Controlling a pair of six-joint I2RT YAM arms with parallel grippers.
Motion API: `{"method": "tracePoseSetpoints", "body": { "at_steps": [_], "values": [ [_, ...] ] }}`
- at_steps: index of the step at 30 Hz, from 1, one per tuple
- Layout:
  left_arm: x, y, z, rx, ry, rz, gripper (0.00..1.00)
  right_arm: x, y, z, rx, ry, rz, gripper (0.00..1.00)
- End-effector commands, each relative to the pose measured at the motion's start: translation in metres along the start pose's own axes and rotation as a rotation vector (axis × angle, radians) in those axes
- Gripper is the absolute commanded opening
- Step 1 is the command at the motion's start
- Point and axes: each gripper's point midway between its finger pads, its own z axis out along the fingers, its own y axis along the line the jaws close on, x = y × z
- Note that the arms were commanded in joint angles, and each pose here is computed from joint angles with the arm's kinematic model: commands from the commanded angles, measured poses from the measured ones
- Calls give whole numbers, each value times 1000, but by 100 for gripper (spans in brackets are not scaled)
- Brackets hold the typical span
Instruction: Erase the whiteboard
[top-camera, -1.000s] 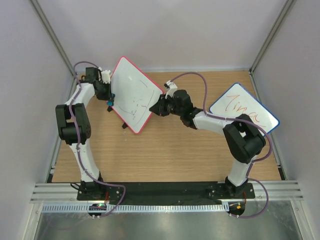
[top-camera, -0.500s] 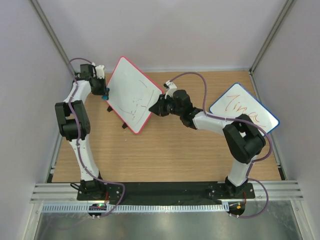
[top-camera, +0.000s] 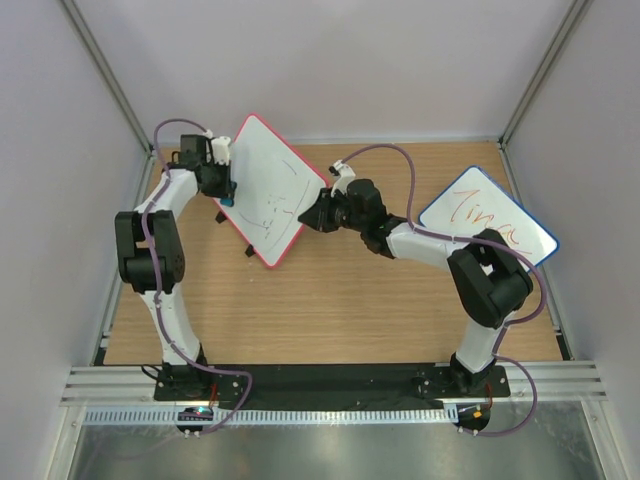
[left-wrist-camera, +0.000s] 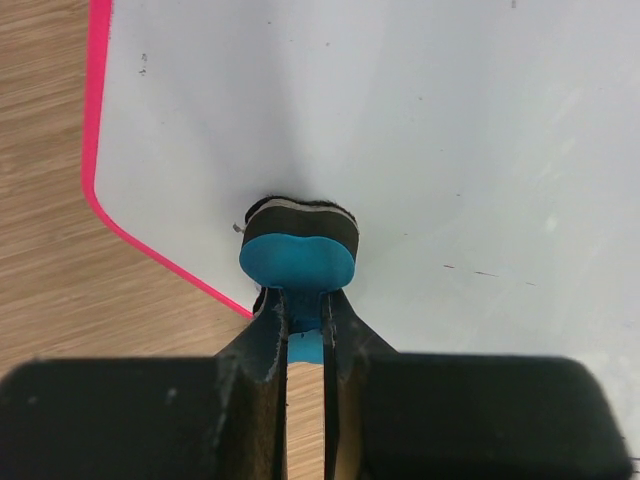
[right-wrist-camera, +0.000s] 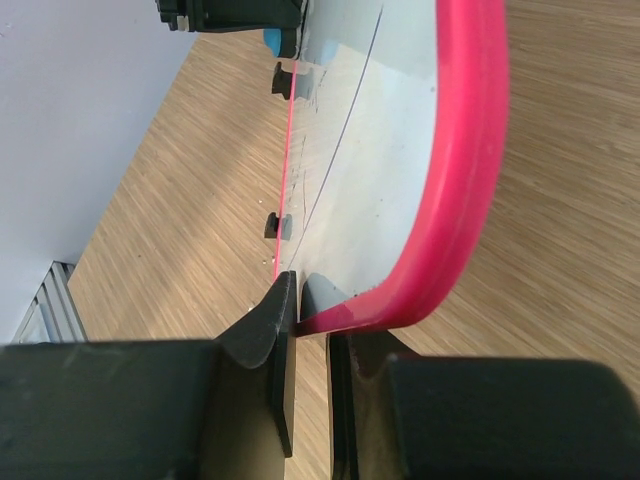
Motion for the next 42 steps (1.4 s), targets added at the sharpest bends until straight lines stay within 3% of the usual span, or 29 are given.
{"method": "tracePoseSetpoints", "body": {
  "at_steps": [1,8,14,17,21,26,30,34,38,42],
  "values": [
    [38,-109,20,371,116,-18,0,31,-7,-4,14,113,-176,1],
    [37,-93,15,329,106,-29,0,33,-9,-6,22,114,-178,1],
    [25,23,11,-17,74,-140,0,33,-8,-7,18,114,-180,1],
    [23,36,17,-35,65,-58,0,32,-8,-7,18,112,-185,1],
    [28,30,27,32,128,-57,0,32,-9,-9,26,111,-188,1],
    [26,38,26,1,131,-39,0,33,-9,-8,21,114,-191,1],
    [22,24,24,60,121,-71,0,34,-10,-7,21,114,-185,1],
    [34,-25,22,207,150,-53,0,35,-11,-7,23,115,-185,1],
    [39,-93,14,342,158,60,0,33,-10,-7,23,112,-189,1],
    [44,-131,5,423,163,102,0,33,-10,-8,25,113,-188,1]
  ]
}}
